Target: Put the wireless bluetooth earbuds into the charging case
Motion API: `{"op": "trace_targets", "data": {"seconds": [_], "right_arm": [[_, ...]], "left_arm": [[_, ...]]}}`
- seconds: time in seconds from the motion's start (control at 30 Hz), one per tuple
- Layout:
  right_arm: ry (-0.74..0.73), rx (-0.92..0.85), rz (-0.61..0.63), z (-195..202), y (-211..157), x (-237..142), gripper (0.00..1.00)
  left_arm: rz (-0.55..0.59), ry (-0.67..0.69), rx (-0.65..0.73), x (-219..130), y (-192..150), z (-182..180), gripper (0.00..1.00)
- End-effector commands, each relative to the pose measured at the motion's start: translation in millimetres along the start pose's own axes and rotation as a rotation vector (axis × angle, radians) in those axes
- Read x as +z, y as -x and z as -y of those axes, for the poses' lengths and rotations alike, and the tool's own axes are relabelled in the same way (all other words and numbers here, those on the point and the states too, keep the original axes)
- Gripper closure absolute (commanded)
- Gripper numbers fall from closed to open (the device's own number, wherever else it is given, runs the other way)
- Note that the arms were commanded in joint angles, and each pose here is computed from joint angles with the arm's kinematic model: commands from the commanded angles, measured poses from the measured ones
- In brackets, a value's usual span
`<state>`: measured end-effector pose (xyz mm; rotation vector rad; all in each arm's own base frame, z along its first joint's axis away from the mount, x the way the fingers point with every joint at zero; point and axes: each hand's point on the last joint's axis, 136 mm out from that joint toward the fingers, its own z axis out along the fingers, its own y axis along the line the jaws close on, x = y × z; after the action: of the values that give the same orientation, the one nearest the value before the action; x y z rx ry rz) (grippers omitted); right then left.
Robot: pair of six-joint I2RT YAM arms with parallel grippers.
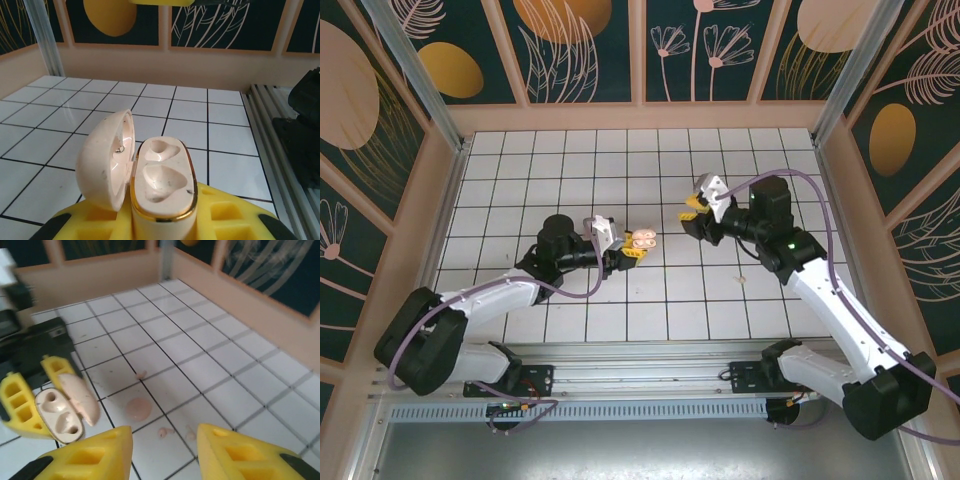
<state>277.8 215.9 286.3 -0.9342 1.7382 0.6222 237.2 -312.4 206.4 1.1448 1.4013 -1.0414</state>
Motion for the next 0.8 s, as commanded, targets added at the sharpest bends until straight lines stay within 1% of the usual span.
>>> {"op": "trace_targets", "data": {"seconds": [0.0,0.1,0.17,0.2,0.3,0.4,0.57,0.77], "right_arm": [[-0.238,0.396,-0.131,40,-47,-6,0.61],[-0.393,0.682,-0.262,62,-94,-17,0.59],[-0.481,0.851,-0.351,69,-126,-27,0.59],[-0.529,0.936,-0.396,72,-143,-34,0.59],[-0.585,1.107,-0.511,63,-181,-44,0.59],[-0.602,1.216,-0.599,45,-208,-50,0.58],[-0.611,1.328,-0.657,19,-243,-55,0.56],[-0.610,1.358,-0.729,9,-273,-51,0.56]], "left_arm": [[0.086,-0.008,0.015,2,20,-1,0.76],[0.073,0.001,0.014,3,16,-3,0.77],[0.066,0.011,0.012,3,15,-5,0.77],[0.063,0.014,0.012,3,15,-5,0.77],[0.058,0.017,0.011,3,14,-6,0.77],[0.056,0.015,0.010,3,14,-5,0.77],[0.050,0.010,0.006,4,11,-5,0.77],[0.054,0.001,0.000,6,13,-6,0.77]]}}
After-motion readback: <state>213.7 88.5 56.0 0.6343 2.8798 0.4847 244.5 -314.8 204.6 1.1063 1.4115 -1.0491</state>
